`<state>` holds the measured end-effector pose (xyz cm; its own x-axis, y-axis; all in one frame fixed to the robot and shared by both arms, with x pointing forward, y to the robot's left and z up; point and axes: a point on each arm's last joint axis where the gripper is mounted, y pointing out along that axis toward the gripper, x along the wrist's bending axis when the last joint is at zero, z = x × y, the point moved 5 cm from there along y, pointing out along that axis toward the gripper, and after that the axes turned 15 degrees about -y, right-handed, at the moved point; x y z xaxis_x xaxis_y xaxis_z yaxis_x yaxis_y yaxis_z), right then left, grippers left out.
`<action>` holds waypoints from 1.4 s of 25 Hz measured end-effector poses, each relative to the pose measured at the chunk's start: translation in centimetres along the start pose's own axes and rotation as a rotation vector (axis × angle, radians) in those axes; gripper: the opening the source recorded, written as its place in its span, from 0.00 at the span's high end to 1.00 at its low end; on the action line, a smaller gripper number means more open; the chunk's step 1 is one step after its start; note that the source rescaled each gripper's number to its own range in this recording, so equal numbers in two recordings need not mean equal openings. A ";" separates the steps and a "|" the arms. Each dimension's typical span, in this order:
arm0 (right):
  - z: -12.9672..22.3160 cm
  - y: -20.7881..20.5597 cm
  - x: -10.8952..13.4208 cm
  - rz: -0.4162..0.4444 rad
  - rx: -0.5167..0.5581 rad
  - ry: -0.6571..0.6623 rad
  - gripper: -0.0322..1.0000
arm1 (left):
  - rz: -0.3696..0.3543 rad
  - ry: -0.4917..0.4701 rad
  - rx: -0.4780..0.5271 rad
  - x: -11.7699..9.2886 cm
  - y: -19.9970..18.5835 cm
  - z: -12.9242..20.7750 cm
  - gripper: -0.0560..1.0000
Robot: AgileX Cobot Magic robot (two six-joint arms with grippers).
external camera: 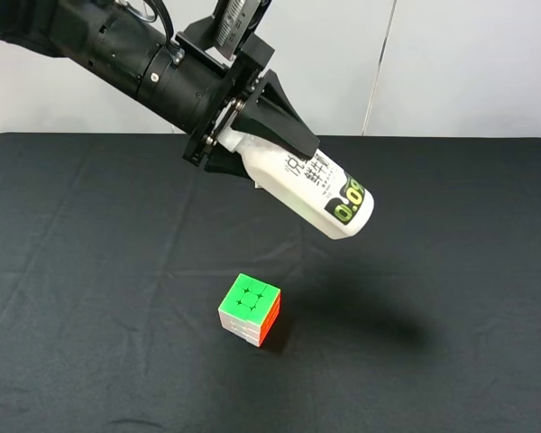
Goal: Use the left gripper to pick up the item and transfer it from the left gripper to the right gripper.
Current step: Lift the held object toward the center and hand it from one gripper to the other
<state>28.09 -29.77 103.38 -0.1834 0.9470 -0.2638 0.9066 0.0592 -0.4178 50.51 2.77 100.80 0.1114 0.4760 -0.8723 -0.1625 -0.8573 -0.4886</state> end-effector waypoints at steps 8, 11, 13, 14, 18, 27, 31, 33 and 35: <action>-1.9 0.5 0.7 -0.107 0.070 -0.009 0.00 | 0.014 -0.005 -0.008 -0.1 0.0 -0.1 0.94; -3.8 1.1 0.6 -0.157 0.110 -0.045 0.00 | 0.014 -0.005 -0.008 -0.1 0.0 -0.1 0.94; -5.2 1.6 0.7 -0.196 0.112 -0.067 0.00 | 0.014 -0.004 -0.008 -0.1 0.0 -0.1 0.94; -5.8 1.9 0.8 -0.225 0.111 -0.075 0.00 | 0.014 -0.004 -0.008 -0.1 0.0 -0.1 0.94; -7.8 2.9 1.7 -0.343 0.110 -0.148 0.00 | 0.014 -0.004 -0.008 -0.1 0.0 -0.1 0.94; -11.1 5.1 5.8 -0.617 0.107 -0.399 0.00 | 0.015 -0.004 -0.008 -0.1 0.0 -0.1 0.94; -12.0 6.4 8.0 -0.684 0.110 -0.493 0.00 | 0.015 -0.004 -0.008 -0.1 0.0 -0.1 0.94; -12.9 6.8 8.8 -0.702 0.090 -0.522 0.00 | 0.016 -0.005 -0.009 -0.2 0.0 -0.1 0.94; -13.2 6.9 9.2 -0.710 0.081 -0.532 0.00 | 0.019 -0.007 -0.010 -0.2 0.0 -0.1 0.94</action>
<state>37.69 -16.48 109.59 -0.8623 0.4221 -0.2796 0.4859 0.5345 -0.6916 50.59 2.63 100.97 0.1018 0.4607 -0.8817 -0.1551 -0.8681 -0.4715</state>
